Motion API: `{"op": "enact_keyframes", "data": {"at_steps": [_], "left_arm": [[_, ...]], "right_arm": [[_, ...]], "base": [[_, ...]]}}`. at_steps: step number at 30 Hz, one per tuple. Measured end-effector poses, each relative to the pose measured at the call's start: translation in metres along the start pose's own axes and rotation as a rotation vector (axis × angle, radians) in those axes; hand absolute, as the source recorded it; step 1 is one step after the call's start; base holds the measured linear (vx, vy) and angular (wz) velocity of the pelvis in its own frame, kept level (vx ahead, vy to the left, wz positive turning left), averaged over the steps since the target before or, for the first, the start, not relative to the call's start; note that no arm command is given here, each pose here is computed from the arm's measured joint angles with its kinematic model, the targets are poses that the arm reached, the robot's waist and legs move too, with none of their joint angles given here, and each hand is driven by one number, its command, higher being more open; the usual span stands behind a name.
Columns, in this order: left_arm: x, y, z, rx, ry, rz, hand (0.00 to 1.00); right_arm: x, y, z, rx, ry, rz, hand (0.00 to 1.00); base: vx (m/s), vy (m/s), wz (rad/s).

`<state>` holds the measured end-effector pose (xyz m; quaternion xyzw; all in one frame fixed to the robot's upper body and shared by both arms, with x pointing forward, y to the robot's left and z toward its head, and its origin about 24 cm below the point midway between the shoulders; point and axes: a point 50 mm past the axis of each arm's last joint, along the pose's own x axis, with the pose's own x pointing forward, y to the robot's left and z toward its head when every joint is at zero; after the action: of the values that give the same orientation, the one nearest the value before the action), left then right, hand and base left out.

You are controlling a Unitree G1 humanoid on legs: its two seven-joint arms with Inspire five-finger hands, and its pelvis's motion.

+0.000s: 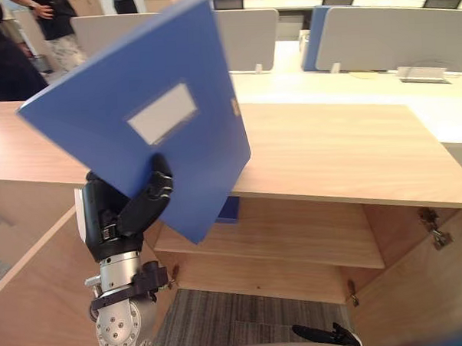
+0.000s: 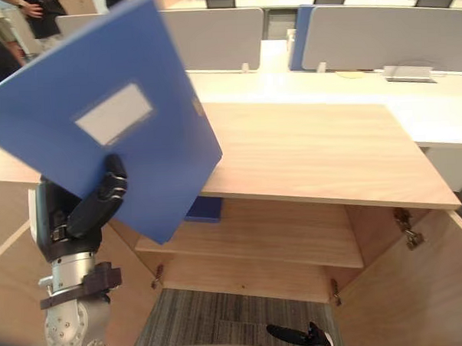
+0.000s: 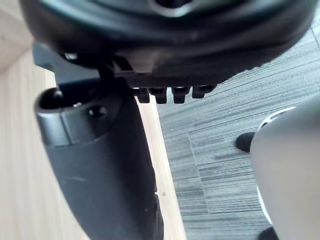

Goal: Walk over to the cabinet, pick up the folder, carry it to the office cabinet, place the folder inside the office cabinet, then close the office cabinet door

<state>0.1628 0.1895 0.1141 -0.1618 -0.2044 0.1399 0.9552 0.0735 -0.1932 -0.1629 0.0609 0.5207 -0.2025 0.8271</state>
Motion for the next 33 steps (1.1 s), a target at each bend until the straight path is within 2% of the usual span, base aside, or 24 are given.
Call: {"op": "enact_keyframes", "data": {"at_steps": [6, 9, 11, 14, 20, 23, 24, 29, 33], "left_arm": [[-0.007, -0.016, -0.014, -0.25, 0.1, -0.038, 0.0], [-0.01, -0.025, -0.022, -0.324, 0.14, -0.066, 0.0], [-0.01, -0.028, -0.026, -0.358, 0.165, -0.067, 0.0], [-0.01, -0.029, -0.03, -0.377, 0.179, -0.057, 0.0], [-0.01, -0.032, -0.035, -0.393, 0.198, -0.06, 0.0], [-0.01, -0.038, -0.041, -0.417, 0.225, -0.08, 0.0], [-0.01, -0.04, -0.045, -0.416, 0.239, -0.095, 0.0], [-0.003, -0.053, -0.062, -0.401, 0.298, -0.186, 0.0], [0.002, -0.062, -0.068, -0.355, 0.315, -0.266, 0.0]], "right_arm": [[-0.038, 0.009, 0.012, 0.112, -0.223, 0.02, 1.0], [-0.067, 0.016, 0.036, 0.164, -0.39, 0.031, 1.0], [-0.089, 0.022, 0.069, 0.199, -0.553, 0.039, 1.0], [-0.116, 0.026, 0.101, 0.189, -0.738, 0.041, 1.0], [-0.157, 0.025, 0.13, 0.071, -0.981, -0.013, 1.0], [-0.182, 0.022, 0.156, 0.016, -1.175, -0.069, 1.0], [-0.195, 0.022, 0.173, 0.007, -1.29, -0.089, 1.0], [-0.234, 0.021, 0.222, 0.08, -1.625, -0.097, 1.0], [-0.248, 0.022, 0.235, 0.136, -1.732, -0.03, 1.0]], "base": [[-0.01, 0.023, -0.7], [0.0, -0.006, -0.88], [0.01, -0.028, -0.9], [0.0, -0.061, -0.69], [-0.04, -0.073, -0.2], [-0.04, -0.044, -0.02], [-0.04, -0.025, 0.04], [-0.02, -0.008, 0.17], [-0.02, 0.009, 0.28]]}}
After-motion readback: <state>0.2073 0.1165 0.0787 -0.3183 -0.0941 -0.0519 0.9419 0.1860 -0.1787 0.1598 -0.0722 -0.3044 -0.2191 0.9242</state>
